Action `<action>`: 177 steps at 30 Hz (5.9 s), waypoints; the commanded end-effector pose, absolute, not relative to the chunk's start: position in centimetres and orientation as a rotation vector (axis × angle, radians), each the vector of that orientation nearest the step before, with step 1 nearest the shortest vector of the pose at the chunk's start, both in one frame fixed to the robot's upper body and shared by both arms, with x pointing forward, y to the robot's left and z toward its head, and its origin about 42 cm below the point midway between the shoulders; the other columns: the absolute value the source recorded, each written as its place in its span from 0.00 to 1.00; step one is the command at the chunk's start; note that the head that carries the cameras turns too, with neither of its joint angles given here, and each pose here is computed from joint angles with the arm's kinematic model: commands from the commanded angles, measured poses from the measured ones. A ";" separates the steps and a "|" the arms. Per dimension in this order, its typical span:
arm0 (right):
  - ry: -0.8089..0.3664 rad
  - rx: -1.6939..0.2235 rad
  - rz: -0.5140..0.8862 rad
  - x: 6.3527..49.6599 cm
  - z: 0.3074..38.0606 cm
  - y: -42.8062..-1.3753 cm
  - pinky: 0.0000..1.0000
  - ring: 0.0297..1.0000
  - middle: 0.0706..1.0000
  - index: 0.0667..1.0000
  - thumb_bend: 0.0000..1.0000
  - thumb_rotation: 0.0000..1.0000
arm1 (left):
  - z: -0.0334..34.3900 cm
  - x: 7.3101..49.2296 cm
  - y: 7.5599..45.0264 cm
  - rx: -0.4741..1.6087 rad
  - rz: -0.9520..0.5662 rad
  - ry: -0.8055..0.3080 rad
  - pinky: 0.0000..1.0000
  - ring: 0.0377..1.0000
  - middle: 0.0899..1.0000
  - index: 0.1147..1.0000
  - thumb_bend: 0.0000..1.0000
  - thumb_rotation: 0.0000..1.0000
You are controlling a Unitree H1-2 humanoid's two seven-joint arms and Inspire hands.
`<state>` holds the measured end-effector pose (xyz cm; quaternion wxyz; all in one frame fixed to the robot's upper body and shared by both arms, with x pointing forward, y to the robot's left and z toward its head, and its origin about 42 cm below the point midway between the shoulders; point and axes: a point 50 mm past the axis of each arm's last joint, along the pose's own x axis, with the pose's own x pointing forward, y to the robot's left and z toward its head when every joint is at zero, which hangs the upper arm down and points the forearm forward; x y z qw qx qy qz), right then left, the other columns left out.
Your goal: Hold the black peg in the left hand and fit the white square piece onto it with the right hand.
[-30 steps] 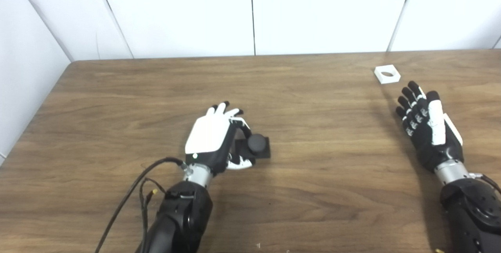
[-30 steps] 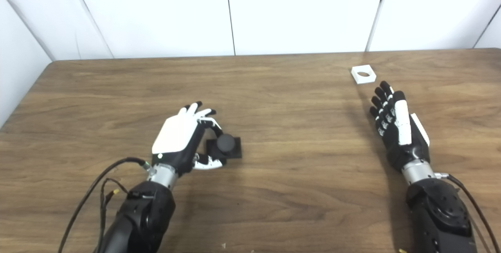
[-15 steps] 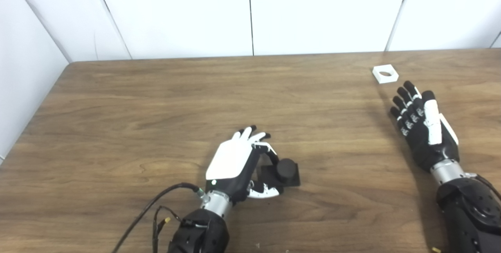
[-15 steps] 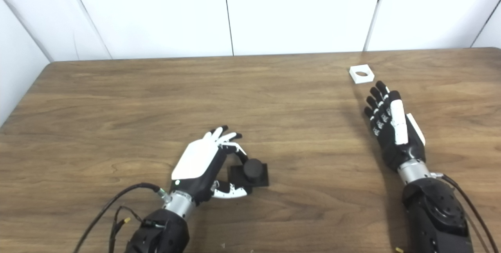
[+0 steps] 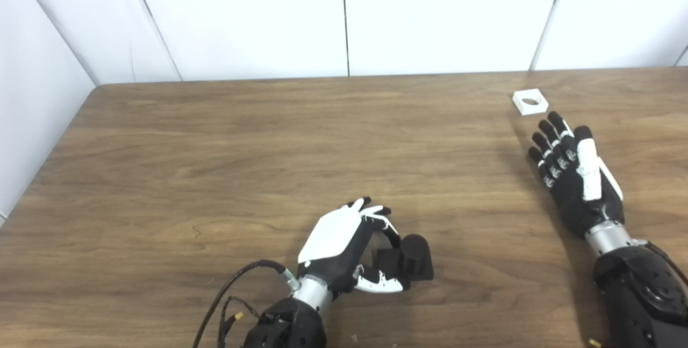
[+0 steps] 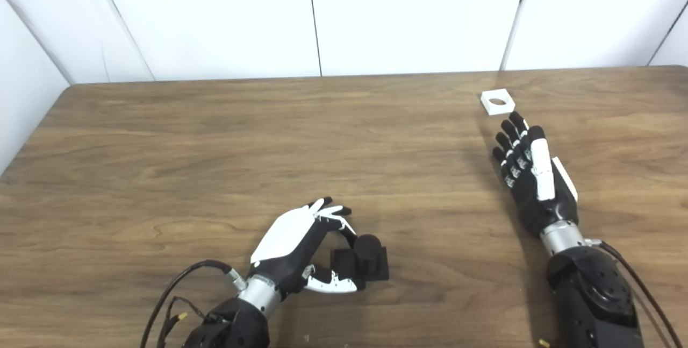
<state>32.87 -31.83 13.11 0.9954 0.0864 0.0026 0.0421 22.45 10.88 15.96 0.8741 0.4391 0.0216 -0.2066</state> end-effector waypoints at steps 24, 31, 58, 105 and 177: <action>0.014 0.089 0.089 33.2 13.9 -32.4 1.00 1.00 1.00 1.00 0.63 0.90 | 13.3 20.3 11.4 0.976 -0.480 0.132 1.00 1.00 0.88 0.42 0.51 0.07; -0.019 0.087 0.055 34.1 15.5 -32.6 1.00 1.00 1.00 1.00 0.66 0.70 | 13.1 20.4 11.5 0.997 -0.479 0.125 1.00 1.00 0.88 0.42 0.51 0.07; -0.099 -0.525 0.047 45.6 26.5 -36.4 1.00 1.00 1.00 0.94 0.68 0.39 | 12.7 21.1 11.2 0.983 -0.471 0.114 1.00 1.00 0.88 0.42 0.51 0.07; -0.022 -1.486 0.221 55.0 32.7 -33.9 1.00 1.00 1.00 0.73 0.85 0.19 | 12.5 21.0 11.4 0.990 -0.453 0.121 1.00 1.00 0.89 0.42 0.52 0.07; 0.046 -1.513 0.288 57.1 33.7 -33.0 1.00 1.00 0.97 0.64 0.84 0.19 | 11.9 22.0 10.9 0.961 -0.431 0.140 1.00 1.00 0.90 0.42 0.52 0.07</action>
